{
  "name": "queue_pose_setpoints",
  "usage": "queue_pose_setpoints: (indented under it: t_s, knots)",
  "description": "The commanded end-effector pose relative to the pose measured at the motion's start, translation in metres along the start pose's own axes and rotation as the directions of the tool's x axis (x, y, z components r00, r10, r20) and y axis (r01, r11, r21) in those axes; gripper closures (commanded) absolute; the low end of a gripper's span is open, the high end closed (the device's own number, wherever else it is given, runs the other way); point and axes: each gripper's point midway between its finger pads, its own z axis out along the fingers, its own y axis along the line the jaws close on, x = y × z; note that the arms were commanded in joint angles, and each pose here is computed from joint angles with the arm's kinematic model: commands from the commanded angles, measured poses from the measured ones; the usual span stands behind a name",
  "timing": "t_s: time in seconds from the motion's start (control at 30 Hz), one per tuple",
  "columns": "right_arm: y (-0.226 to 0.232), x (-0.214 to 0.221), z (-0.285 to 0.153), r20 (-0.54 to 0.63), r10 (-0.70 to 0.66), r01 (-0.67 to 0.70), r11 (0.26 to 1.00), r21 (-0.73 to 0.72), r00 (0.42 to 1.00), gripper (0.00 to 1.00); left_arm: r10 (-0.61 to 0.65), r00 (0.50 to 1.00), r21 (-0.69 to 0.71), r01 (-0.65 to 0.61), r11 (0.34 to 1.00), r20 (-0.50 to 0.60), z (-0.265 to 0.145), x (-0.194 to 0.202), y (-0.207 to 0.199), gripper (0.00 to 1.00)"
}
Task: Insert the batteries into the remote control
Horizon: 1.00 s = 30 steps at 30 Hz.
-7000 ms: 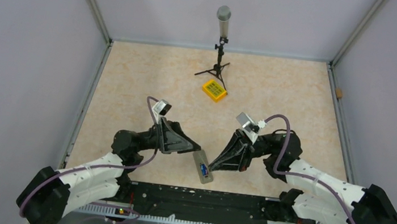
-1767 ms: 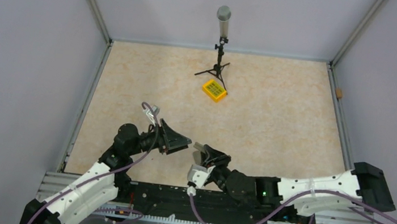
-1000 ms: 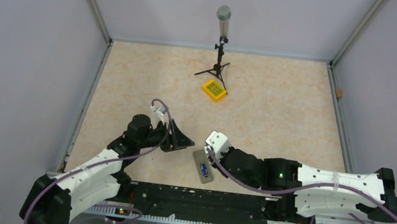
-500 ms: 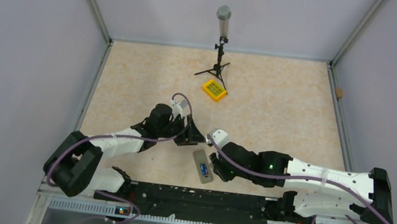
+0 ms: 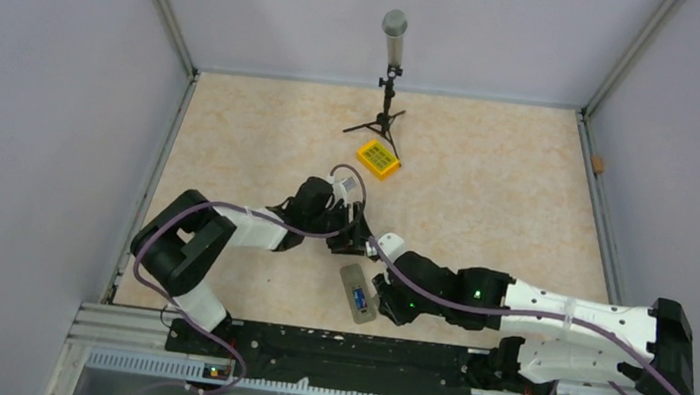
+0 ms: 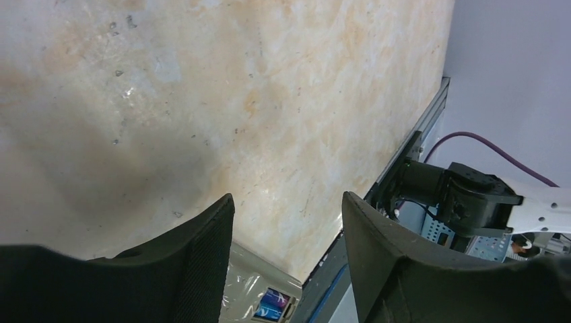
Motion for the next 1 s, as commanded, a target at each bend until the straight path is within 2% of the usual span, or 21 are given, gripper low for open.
queue_pose_setpoints:
  t_s: [0.0,0.4,0.97]
  knots:
    - [0.003,-0.006,0.002,0.019,0.024,-0.024,0.999,-0.027,1.000,1.00,0.055,0.998,0.026,-0.055,0.998,0.002,0.006,-0.003,-0.003,0.40]
    - [0.001,-0.004,0.010,0.004,0.036,-0.036,0.999,-0.024,0.999,1.00,0.023,0.997,-0.034,-0.025,0.999,-0.075,0.000,0.029,0.028,0.44]
    - [0.003,0.000,0.027,-0.080,0.002,-0.003,1.000,-0.004,0.997,1.00,0.012,0.998,-0.030,-0.014,0.999,-0.057,-0.023,0.051,0.034,0.46]
